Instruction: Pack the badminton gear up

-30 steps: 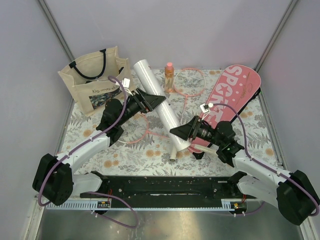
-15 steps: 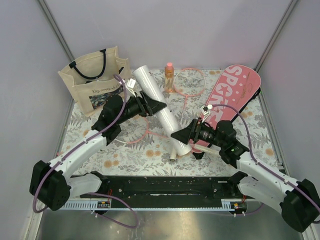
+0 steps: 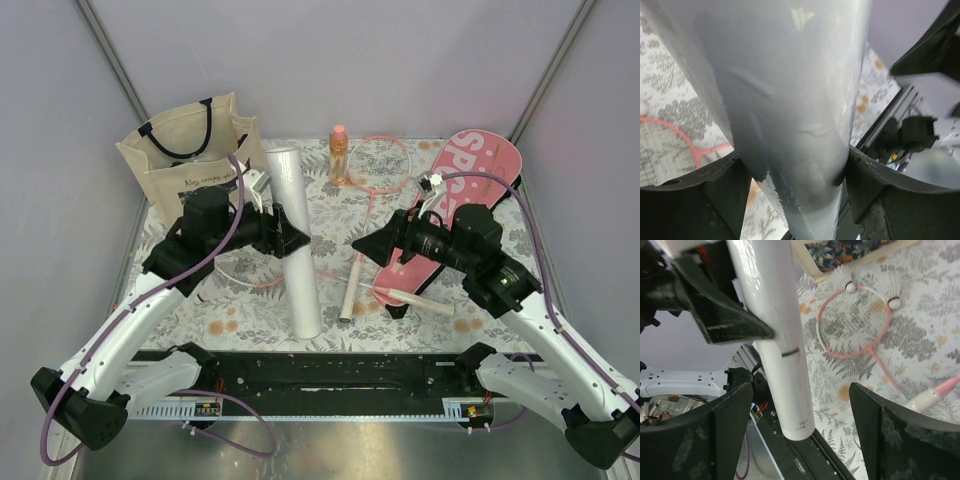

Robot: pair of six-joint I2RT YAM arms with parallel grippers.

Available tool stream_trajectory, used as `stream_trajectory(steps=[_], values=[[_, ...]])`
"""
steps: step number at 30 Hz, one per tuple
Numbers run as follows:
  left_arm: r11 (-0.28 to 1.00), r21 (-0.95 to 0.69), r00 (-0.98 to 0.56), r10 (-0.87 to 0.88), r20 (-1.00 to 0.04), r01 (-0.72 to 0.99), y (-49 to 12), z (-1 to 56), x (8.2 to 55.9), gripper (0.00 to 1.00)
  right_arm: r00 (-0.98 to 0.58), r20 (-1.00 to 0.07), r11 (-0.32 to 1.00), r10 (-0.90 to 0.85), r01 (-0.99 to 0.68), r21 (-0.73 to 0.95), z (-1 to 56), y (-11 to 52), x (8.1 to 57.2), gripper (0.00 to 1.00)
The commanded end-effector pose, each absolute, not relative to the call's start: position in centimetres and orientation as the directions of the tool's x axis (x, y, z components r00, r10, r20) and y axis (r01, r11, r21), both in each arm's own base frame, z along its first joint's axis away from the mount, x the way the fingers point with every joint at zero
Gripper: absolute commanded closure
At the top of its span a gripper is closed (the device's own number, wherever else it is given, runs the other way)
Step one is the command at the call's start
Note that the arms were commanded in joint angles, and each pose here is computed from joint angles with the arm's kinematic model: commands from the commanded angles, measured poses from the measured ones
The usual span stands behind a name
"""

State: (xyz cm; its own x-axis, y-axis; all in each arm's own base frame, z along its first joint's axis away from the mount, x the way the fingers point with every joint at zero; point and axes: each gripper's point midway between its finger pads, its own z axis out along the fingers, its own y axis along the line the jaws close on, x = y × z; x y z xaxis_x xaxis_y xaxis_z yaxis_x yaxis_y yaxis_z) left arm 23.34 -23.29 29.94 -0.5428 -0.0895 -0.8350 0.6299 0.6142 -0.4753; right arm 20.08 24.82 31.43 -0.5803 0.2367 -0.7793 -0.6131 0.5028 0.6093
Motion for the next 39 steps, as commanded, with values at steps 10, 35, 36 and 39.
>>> stream_trajectory(steps=[10, 35, 36, 39], values=[[0.469, -0.431, -0.585, 0.254, -0.771, 0.771, -24.0, 26.2, 16.2, 0.37, -0.392, -0.899, 0.408, 0.196, -0.801, 0.439, 44.7, 26.5, 20.8, 0.46], [0.379, -0.39, -0.524, 0.372, -0.766, 0.839, -25.0, 23.9, 14.3, 0.4, -0.594, -0.803, 0.138, -0.047, -0.8, 0.584, 39.7, 31.3, 21.6, 0.71], [0.383, -0.389, -0.525, 0.373, -0.765, 0.838, -24.9, 23.7, 14.4, 0.4, -0.602, -0.797, 0.138, -0.045, -0.794, 0.592, 39.7, 31.2, 21.7, 0.73], [0.379, -0.383, -0.515, 0.357, -0.779, 0.842, -25.1, 24.0, 14.6, 0.41, -0.631, -0.775, 0.157, -0.037, -0.77, 0.619, 39.1, 30.9, 22.1, 0.75]])
